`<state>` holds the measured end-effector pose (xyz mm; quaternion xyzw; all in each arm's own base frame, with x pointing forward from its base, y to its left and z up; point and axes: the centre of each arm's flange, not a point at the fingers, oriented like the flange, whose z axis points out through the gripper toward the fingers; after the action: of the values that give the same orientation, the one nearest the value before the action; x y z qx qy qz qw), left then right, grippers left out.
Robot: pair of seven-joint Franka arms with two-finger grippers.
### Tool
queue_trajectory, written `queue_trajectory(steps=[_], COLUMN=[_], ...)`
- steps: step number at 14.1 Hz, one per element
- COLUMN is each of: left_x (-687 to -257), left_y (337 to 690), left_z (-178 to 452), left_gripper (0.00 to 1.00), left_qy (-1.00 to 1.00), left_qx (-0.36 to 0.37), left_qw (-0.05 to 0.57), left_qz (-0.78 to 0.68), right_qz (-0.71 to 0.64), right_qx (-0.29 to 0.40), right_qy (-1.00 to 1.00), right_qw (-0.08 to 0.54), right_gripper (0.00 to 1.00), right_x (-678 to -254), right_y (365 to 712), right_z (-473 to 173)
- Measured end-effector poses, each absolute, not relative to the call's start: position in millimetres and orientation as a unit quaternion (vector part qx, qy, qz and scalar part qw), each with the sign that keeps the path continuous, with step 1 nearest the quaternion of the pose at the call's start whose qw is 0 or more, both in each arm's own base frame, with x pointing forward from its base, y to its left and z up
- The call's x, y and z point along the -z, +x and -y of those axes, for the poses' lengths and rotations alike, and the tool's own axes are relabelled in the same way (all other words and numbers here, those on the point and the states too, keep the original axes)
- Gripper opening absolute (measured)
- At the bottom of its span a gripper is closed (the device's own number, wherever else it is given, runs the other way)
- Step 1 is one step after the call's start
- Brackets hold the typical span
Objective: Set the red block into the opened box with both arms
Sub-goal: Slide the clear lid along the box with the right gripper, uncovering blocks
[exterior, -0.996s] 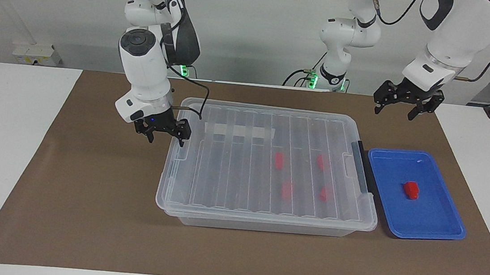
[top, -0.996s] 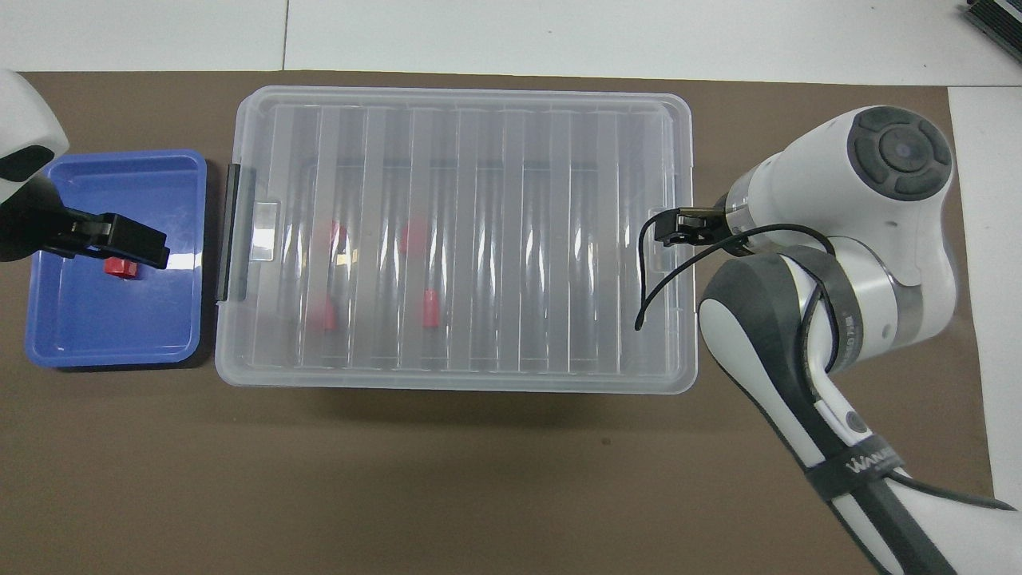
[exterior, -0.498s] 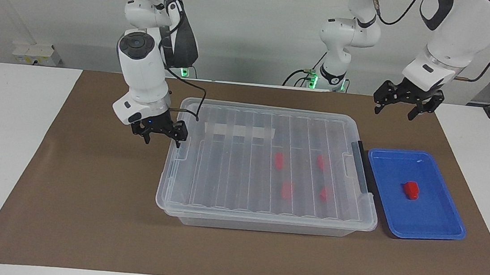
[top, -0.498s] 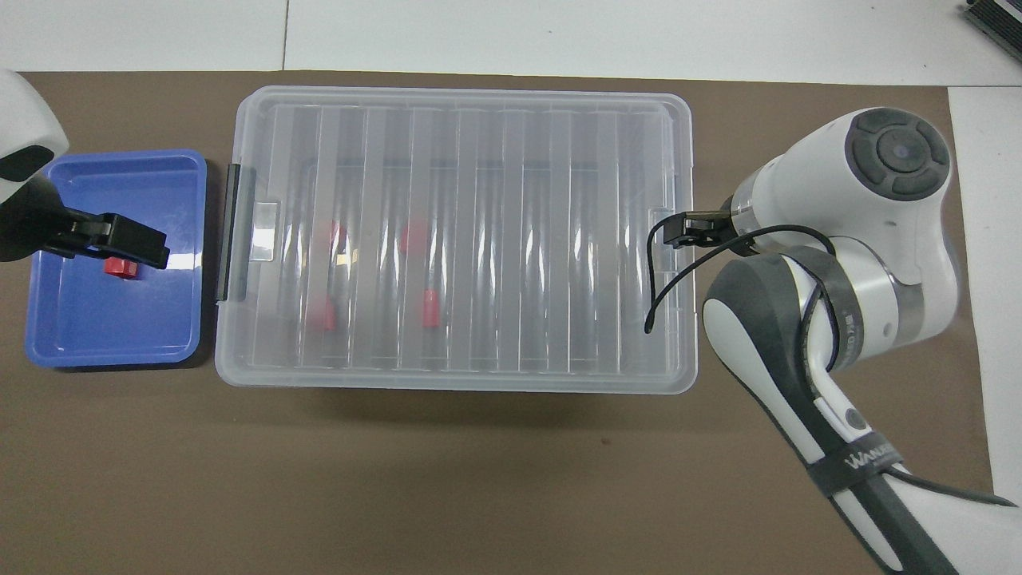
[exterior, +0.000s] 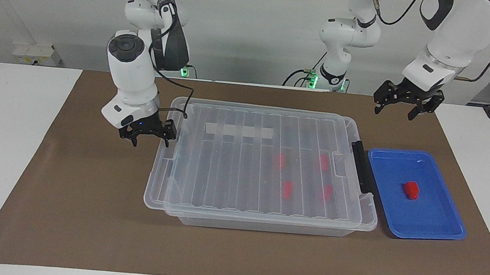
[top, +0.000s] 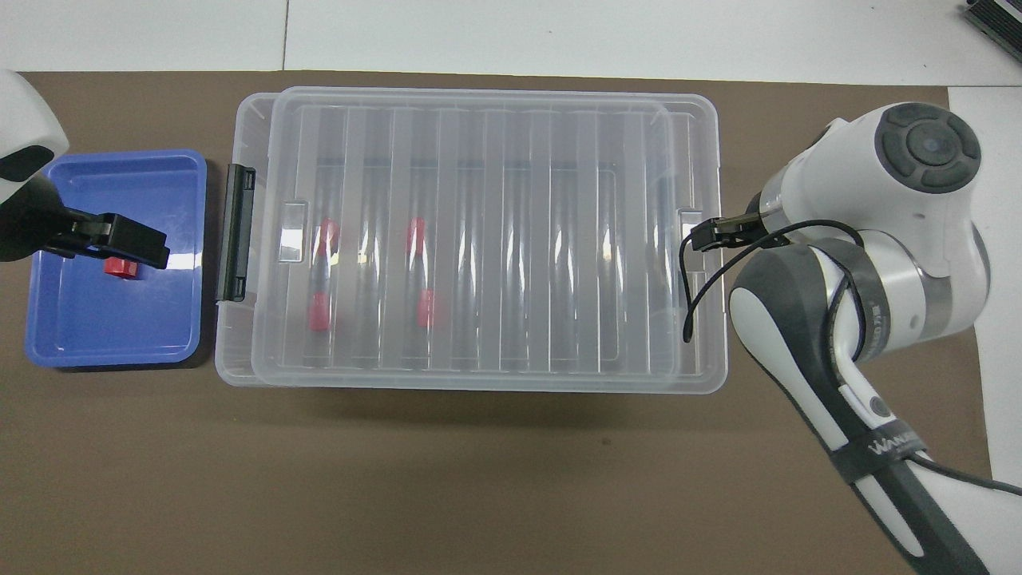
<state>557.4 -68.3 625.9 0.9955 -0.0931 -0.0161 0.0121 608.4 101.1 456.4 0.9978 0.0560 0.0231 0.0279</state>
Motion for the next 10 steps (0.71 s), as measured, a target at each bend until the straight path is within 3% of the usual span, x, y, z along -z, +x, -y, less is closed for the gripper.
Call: queue_trajectory(steps=[10], left_x=[-625.9], left_y=[557.4], left_z=[68.3], left_gripper=[1.00], left_qy=[0.995], left_qx=[0.016], left_qw=[0.012], left_qz=[0.093], right_qz=[-0.189], right_qx=[-0.007], right_qy=[0.980], right_qw=[0.060], right_gripper=[1.00], right_x=[-456.1], right_y=[614.1], right_z=[-40.7])
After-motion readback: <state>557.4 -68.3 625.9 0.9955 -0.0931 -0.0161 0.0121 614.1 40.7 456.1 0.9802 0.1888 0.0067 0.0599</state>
